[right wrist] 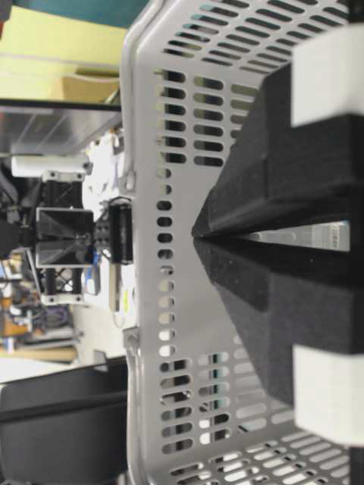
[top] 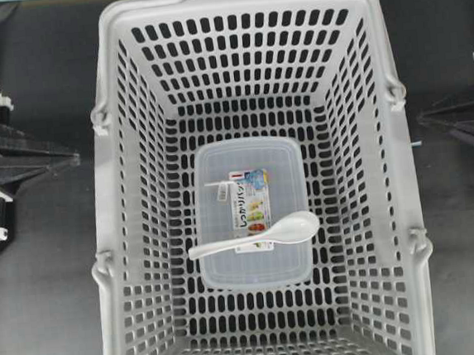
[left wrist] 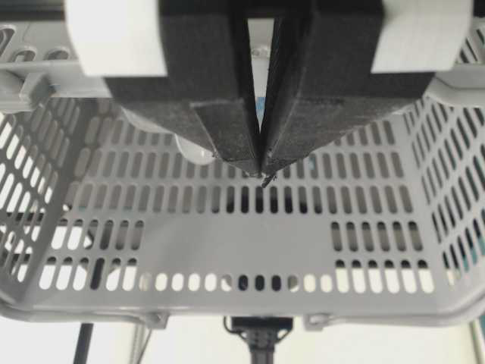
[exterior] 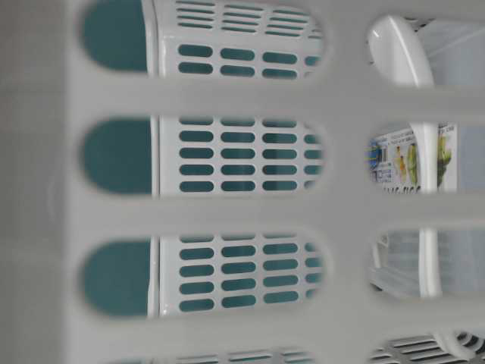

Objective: Pick up the chinese spoon from the shopping basket with the left arm.
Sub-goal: 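Move the left gripper over the basket toward the white spoon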

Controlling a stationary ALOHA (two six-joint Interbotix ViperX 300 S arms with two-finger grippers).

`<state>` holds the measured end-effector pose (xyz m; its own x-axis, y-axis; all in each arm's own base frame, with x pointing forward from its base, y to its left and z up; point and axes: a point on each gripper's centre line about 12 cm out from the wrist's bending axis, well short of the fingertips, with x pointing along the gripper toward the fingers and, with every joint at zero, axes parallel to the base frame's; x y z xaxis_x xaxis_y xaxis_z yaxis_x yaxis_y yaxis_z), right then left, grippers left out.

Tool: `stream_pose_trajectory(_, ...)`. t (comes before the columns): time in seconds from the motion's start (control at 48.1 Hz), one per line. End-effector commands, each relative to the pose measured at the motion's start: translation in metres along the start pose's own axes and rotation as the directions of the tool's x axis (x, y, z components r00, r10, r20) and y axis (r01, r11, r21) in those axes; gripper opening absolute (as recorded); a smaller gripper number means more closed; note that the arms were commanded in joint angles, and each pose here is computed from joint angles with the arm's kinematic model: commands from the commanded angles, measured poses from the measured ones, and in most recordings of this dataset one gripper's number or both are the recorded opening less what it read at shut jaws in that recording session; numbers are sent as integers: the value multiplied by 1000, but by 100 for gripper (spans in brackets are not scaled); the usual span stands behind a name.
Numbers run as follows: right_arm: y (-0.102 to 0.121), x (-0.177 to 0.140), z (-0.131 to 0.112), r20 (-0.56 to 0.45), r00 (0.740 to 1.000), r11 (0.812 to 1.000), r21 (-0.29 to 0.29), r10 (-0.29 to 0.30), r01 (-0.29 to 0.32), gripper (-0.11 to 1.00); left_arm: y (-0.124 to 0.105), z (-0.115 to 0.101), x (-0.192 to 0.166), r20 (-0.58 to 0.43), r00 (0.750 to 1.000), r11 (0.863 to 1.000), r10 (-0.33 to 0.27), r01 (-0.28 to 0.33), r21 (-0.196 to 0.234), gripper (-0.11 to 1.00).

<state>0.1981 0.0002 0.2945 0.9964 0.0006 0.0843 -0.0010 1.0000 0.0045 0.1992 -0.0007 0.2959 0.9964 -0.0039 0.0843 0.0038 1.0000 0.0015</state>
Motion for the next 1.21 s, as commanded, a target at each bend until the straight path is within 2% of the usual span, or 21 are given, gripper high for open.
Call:
stream_pose_trajectory(0.0, 1, 2, 2, 6, 1000, 1000, 11, 5, -5, 0, -2, 23, 6, 21, 1000, 1000, -13, 12, 25, 6)
stream_pose_trajectory(0.083, 2, 1, 1, -5, 1000, 1000, 14, 7, -7, 6, -3, 37, 11, -17, 1000, 1000, -18, 18, 22, 0)
stream_pose_trajectory(0.145, 3, 1, 0, -14, 1000, 1000, 24, 15, -15, 0, -5, 46, 17, -52, 998, 999, -26, 27, 21, 0)
stream_pose_trajectory(0.27, 5, 1, 0, -22, 999, 999, 46, 24, -23, 0, -12, 58, 36, -150, 987, 998, -51, 54, 19, 0)
stream_pose_trajectory(0.353, 6, 1, 0, -22, 999, 998, 50, 27, -26, 0, -18, 62, 53, -232, 970, 997, -70, 77, 18, 0)
stream_pose_trajectory(0.52, 6, 1, 0, -20, 999, 998, 51, 27, -26, 0, -29, 56, 98, -414, 906, 995, -84, 100, 16, 0)
stream_pose_trajectory(0.623, 6, 0, 1, -19, 999, 998, 51, 29, -28, 0, -34, 49, 126, -504, 860, 994, -84, 105, 13, 0)
stream_pose_trajectory(0.707, 6, 0, 1, -17, 999, 998, 51, 29, -28, 0, -36, 40, 146, -580, 811, 994, -77, 106, 16, 0)
stream_pose_trajectory(0.935, 7, 0, 2, -14, 999, 998, 52, 32, -31, 4, -41, 12, 191, -761, 646, 996, -53, 91, 8, 0)
stream_pose_trajectory(1.018, 6, -1, 2, -11, 999, 998, 52, 32, -31, 14, -43, -4, 207, -804, 592, 997, -47, 78, -2, 0)
stream_pose_trajectory(1.122, 6, -1, 2, -8, 999, 998, 52, 32, -32, 32, -44, -21, 222, -833, 551, 999, -40, 40, -22, 1)
stream_pose_trajectory(1.185, 6, -1, 2, -6, 999, 998, 52, 32, -32, 45, -45, -32, 229, -847, 530, 999, -38, 13, -37, 9)
